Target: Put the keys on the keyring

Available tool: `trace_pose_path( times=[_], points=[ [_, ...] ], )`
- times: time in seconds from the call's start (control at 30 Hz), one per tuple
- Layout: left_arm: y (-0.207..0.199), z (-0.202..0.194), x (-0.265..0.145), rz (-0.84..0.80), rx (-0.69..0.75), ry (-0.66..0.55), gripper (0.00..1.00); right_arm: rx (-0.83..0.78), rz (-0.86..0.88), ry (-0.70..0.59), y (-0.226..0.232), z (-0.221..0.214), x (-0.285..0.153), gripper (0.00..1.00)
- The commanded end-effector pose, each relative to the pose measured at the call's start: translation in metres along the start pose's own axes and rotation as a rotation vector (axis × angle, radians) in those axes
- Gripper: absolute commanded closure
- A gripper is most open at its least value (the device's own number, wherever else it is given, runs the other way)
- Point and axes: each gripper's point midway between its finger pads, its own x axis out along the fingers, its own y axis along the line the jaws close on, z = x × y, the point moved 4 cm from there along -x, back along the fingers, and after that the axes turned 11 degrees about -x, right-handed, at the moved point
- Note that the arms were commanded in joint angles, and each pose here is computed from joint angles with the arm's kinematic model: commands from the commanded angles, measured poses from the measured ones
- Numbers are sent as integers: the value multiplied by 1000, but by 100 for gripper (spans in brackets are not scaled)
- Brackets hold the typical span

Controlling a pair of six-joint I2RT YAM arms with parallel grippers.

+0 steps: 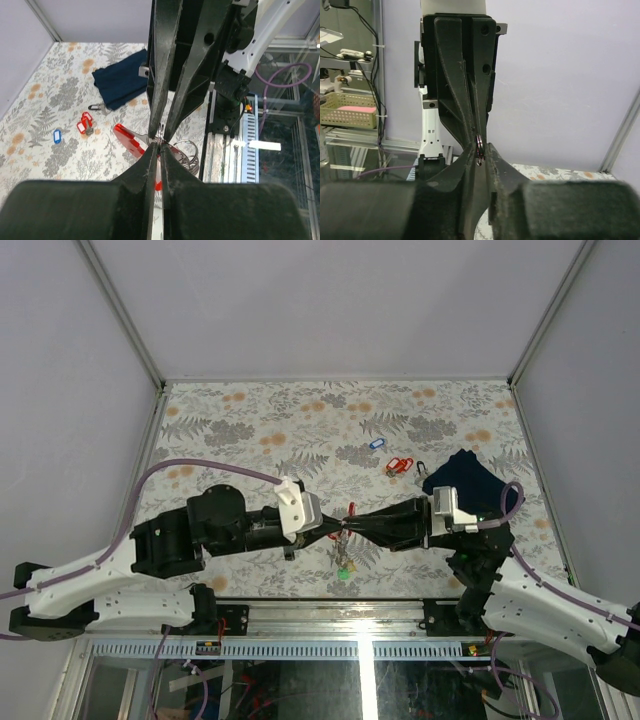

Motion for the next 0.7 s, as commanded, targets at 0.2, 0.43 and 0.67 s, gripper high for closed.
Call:
trace_pose_path(
  times=[0.2, 0.43, 0.67],
  points=[
    [3, 1, -20, 45, 2, 234, 100, -204, -140, 133, -18, 21, -23, 67],
    [12, -35, -23, 153, -52, 577, 100, -145, -196, 260, -20, -3, -36, 80],
    [17, -49, -29, 215, -60, 755, 100, -45, -144, 323, -11, -33, -35, 77]
  ],
)
